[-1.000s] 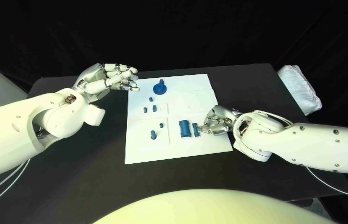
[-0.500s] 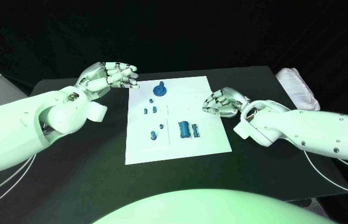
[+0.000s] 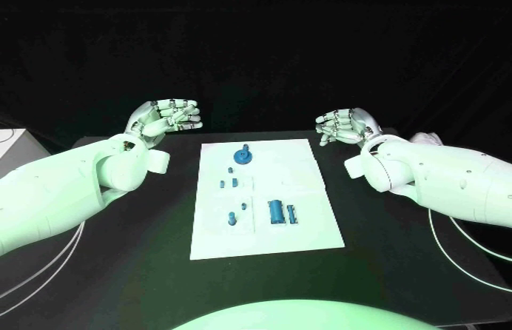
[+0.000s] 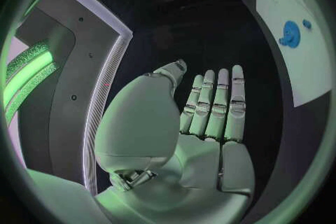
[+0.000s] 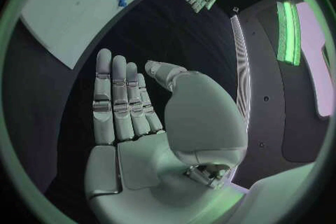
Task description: Assemble the parts on the task board
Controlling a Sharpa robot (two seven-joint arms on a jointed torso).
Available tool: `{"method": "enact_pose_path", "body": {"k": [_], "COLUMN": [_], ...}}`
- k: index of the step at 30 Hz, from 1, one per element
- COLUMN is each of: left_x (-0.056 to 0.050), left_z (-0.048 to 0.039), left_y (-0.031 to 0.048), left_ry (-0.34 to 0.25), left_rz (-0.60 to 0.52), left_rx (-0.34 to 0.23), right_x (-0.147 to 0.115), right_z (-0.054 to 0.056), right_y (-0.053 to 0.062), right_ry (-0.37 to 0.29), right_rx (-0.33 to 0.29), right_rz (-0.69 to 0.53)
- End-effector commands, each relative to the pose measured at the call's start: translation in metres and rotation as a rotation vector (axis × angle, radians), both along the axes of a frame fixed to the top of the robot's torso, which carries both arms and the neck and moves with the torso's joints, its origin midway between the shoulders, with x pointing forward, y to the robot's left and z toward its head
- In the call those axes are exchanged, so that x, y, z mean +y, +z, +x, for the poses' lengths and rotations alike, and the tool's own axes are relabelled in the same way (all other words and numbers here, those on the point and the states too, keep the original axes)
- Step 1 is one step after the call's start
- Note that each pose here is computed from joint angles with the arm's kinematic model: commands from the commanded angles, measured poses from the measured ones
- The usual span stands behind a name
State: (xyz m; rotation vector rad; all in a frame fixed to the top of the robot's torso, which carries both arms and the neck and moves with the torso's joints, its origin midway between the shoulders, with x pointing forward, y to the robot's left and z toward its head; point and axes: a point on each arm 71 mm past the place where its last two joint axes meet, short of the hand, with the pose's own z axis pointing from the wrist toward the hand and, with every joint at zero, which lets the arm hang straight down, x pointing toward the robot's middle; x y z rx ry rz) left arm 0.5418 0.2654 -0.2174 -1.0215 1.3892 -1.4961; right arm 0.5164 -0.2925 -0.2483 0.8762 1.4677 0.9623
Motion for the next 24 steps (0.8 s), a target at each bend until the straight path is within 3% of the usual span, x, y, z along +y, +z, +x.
{"method": "enact_pose_path", "body": {"k": [1, 5, 6, 13, 18, 24], "left_x": [0.008, 0.009, 0.007, -0.001, -0.014, -0.039], "left_z": [0.0073, 0.0116, 0.0104, 0.0046, -0.0066, -0.0321], "left_y": [-0.0009, -0.0051, -0.0061, -0.0076, -0.0096, -0.0111], "left_ry": [0.099, 0.125, 0.079, 0.099, 0.135, 0.204], "left_rz": [-0.033, -0.027, -0.003, -0.003, -0.002, 0.004], "left_rx": [-0.04, -0.042, -0.012, -0.009, -0.002, 0.016], "right_x": [0.001, 0.006, 0.002, 0.016, 0.041, 0.079], "right_z": [0.007, 0.012, 0.011, 0.004, -0.01, -0.036], "right_y": [0.002, 0.002, 0.001, 0.002, 0.005, 0.015], "right_ry": [0.017, 0.032, -0.007, -0.015, -0.031, -0.064], "right_rx": [-0.011, -0.011, -0.005, -0.015, -0.027, -0.031], "right_rz": [0.147, 0.171, 0.085, 0.133, 0.215, 0.341]}}
